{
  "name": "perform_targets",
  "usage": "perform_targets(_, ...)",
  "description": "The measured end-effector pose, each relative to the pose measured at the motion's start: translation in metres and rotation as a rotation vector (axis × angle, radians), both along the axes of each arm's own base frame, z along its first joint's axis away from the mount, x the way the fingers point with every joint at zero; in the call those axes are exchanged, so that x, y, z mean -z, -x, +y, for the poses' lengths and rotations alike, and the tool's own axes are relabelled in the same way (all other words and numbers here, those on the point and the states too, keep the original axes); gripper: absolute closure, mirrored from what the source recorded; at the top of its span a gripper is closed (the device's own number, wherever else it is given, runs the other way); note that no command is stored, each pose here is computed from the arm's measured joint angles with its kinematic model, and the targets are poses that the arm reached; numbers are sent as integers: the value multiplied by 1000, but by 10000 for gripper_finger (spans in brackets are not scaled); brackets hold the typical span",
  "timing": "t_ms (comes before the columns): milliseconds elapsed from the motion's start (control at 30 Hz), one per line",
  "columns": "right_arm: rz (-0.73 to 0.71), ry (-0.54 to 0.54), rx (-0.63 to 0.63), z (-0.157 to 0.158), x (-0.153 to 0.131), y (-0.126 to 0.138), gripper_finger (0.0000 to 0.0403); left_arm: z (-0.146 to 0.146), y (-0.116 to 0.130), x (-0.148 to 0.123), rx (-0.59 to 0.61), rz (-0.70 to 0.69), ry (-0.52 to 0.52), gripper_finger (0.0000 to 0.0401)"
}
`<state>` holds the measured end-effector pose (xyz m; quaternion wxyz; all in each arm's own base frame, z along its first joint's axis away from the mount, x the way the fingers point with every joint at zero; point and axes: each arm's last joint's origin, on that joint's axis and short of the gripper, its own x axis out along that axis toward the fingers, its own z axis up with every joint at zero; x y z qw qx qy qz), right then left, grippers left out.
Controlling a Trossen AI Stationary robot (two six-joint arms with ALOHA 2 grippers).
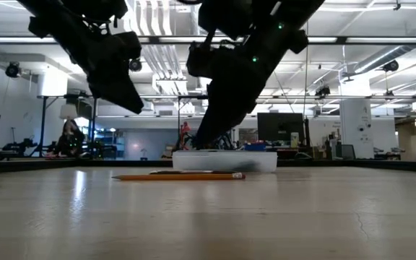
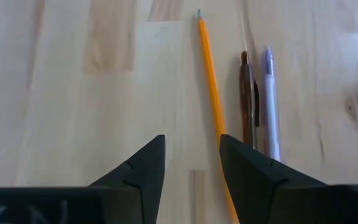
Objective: Pick & place school supplies into a supply box
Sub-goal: Put the orange pencil into the black supply box
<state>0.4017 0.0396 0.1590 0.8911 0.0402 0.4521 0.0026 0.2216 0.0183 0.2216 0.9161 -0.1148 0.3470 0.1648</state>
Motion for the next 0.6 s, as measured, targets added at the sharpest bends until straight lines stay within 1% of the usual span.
perform_targets(233,57,3,7,-1,18,-9,272,0,0,1,-4,5,-3,242)
perform_targets(333,70,7,14,-2,22,-10,273,0,0,1,-4,7,-3,242)
perform_targets(600,63,31,-7,-3,19,-13,264,0,1,1,-5,11,-4,241)
